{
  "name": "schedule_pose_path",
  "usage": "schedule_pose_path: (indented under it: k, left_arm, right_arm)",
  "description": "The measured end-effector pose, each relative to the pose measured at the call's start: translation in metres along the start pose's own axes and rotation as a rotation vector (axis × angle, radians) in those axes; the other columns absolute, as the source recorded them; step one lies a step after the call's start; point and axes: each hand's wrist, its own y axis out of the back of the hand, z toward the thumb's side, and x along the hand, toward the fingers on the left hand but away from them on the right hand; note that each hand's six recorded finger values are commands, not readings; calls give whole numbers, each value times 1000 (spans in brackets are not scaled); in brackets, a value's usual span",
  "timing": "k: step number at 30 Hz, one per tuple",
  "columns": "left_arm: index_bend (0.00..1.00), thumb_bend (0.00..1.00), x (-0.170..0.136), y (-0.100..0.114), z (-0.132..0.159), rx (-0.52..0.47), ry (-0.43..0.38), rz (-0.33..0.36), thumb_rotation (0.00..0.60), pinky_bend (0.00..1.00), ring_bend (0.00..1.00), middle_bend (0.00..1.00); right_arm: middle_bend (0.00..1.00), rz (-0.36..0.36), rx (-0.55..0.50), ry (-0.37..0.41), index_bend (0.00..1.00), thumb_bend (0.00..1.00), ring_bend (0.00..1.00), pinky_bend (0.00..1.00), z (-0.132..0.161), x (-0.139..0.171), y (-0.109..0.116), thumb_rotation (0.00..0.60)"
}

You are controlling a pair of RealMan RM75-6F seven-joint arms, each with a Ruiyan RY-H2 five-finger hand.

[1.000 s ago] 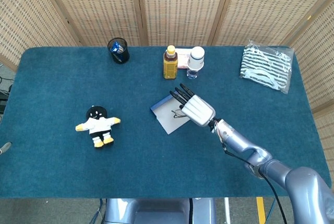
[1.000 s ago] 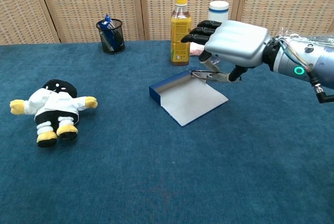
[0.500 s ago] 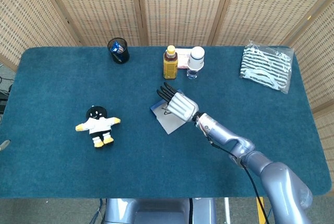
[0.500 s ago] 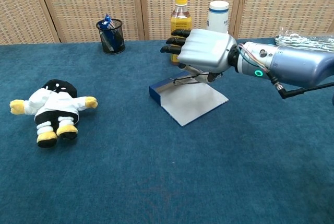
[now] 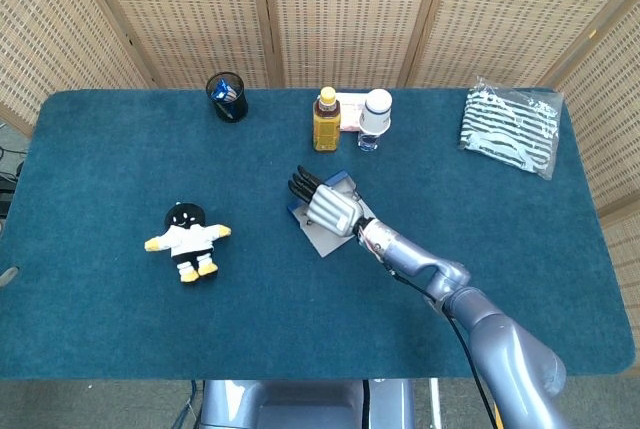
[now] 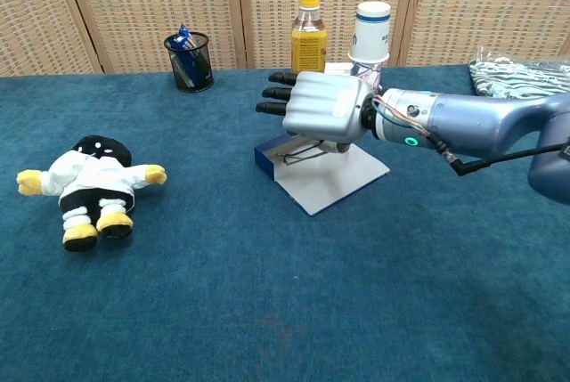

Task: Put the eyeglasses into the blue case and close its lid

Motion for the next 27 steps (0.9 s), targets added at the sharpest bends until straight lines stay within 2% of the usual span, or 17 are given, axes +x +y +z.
schedule_pose_path:
  k: [11,14,15,17,18,21,27]
  left_arm:
    - [0,0,2,0,-3,-6,9,-7,600,0,0,0]
    - [0,0,2,-1,-3,-6,12,-9,600,0,0,0]
    - [0,0,2,-1,-3,-6,12,-9,600,0,0,0]
    - [0,0,3,-1,-3,-5,11,-10,600,0,0,0]
    - [0,0,3,-1,-3,-5,11,-11,600,0,0,0]
    - [0,0,2,-2,-3,-5,11,-11,600,0,0,0]
    - [0,0,2,-2,-3,-4,10,-12,600,0,0,0]
  right_arm:
    - [72,35,40,4,658,517,0,33,5,-8,-7,600]
    - [70,43,35,-7,643,477,0,33,5,-9,-9,600]
    - [64,45,29,-10,602,439,0,33,6,-9,-9,600]
    - [38,50,17,-25,461,355,0,33,5,-9,-10,600]
    - [19,53,13,-33,357,293,0,33,4,-9,-11,600]
    - [0,66,1,-69,179,176,0,33,1,-10,-12,600]
    - [0,73,-43,-134,138,93,0,33,-3,-8,-13,600]
